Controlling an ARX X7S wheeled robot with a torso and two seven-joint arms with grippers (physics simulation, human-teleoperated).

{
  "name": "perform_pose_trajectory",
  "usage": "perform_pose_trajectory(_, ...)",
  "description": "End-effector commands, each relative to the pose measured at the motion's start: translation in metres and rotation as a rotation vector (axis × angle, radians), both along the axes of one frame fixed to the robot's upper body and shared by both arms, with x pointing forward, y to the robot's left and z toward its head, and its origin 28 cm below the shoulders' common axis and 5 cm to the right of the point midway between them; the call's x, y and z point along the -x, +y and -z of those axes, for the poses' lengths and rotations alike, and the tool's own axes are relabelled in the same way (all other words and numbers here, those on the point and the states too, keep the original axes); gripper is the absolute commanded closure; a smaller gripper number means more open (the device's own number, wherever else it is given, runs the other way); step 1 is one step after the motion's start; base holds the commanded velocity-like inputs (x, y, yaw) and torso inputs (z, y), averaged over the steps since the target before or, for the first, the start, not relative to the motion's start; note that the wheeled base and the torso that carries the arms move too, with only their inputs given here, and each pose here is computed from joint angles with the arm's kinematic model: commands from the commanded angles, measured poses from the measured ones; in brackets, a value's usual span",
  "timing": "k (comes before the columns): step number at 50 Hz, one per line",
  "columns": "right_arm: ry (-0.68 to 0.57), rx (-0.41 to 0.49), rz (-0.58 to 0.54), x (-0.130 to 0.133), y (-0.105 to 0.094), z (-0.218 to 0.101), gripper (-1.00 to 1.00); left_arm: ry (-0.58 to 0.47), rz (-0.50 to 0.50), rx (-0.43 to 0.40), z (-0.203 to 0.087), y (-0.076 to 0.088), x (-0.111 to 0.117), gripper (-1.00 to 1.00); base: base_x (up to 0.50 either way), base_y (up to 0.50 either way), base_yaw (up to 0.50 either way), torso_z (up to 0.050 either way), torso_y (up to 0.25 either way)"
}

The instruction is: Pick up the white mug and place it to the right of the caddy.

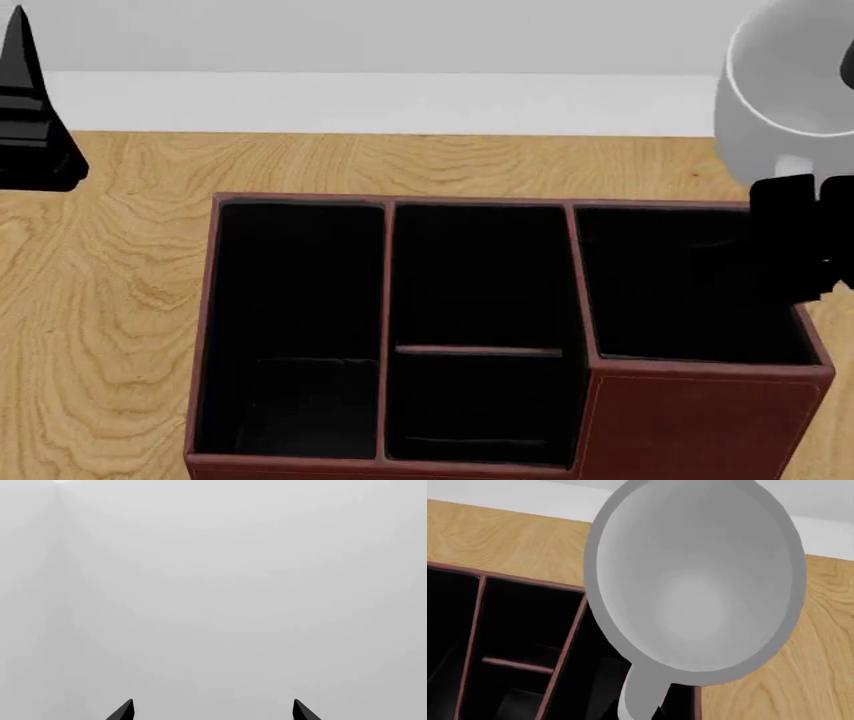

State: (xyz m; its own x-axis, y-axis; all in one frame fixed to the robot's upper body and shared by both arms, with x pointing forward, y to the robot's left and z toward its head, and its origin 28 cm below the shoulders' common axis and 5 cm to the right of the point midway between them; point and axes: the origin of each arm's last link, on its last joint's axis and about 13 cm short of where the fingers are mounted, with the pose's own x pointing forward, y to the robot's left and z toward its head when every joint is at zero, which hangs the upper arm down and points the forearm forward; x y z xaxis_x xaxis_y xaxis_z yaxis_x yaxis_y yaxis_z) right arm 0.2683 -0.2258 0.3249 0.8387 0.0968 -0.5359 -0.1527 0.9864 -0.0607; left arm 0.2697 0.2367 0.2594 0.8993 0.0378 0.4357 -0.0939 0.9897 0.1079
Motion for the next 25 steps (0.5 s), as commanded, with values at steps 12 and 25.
perform_pose_trajectory(12, 0.003, -0.042, 0.083, 0.000, -0.031, 0.003, 1.00, 0.003, 0.003, -0.004, -0.001, -0.001, -0.002, -1.00, 0.00, 0.00, 0.00, 0.000, 0.001)
perform_pose_trajectory(25, 0.039, -0.036, 0.121, -0.001, -0.042, 0.013, 1.00, 0.003, 0.006, -0.005, 0.000, -0.002, -0.002, -1.00, 0.00, 0.00, 0.00, 0.000, 0.000)
